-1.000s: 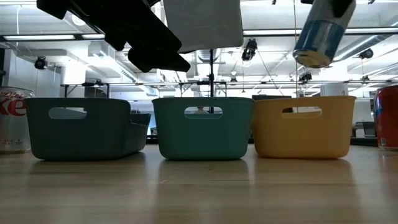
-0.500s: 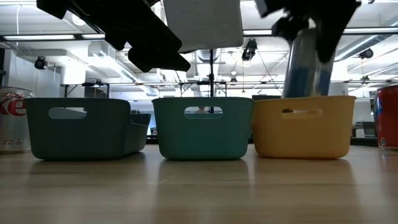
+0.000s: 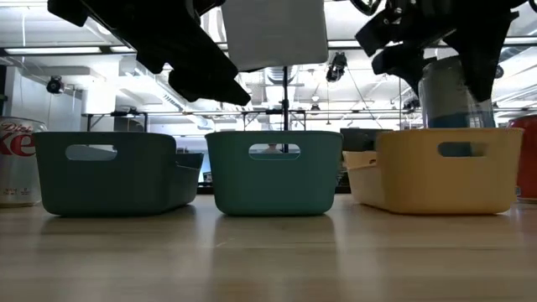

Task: Sort soda cans
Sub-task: Put the top blue-white soda can into the yellow bin

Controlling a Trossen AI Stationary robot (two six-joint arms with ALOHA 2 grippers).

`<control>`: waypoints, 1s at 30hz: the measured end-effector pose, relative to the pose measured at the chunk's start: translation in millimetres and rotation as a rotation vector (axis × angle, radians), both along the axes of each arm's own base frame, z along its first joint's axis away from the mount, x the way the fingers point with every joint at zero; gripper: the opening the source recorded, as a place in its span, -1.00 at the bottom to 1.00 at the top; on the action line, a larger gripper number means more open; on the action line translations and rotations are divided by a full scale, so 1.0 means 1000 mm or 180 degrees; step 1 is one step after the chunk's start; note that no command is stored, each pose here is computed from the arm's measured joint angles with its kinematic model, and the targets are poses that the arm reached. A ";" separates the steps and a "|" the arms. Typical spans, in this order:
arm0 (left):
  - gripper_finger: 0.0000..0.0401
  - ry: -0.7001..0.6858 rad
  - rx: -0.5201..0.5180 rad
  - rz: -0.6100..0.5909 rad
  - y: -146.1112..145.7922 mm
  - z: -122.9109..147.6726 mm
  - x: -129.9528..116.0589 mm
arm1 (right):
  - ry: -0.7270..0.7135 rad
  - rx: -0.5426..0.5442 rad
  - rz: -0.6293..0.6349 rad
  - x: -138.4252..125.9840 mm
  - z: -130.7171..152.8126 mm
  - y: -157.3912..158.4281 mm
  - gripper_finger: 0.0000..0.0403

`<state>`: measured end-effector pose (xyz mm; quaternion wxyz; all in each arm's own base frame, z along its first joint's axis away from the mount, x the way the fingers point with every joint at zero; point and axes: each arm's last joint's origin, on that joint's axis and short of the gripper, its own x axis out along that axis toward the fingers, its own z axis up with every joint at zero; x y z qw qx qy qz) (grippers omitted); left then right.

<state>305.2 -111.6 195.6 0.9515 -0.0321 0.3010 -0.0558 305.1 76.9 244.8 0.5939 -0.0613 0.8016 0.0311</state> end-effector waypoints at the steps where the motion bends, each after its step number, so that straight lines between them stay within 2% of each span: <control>1: 0.27 -0.0002 -0.0001 0.0000 0.000 0.000 0.000 | -0.0030 -0.0015 -0.0021 -0.001 0.002 -0.001 0.51; 8: 0.27 -0.0012 -0.0003 0.0000 0.000 0.000 0.000 | -0.0143 -0.0130 -0.0065 0.002 0.005 -0.013 0.52; 19: 0.27 -0.0055 -0.0016 -0.0004 -0.001 0.002 0.001 | -0.0294 -0.0082 -0.0347 0.013 0.003 -0.075 0.52; 30: 0.27 -0.0037 0.0039 -0.0036 0.000 0.001 0.001 | -0.0224 0.0157 -0.0470 0.006 -0.030 -0.100 0.52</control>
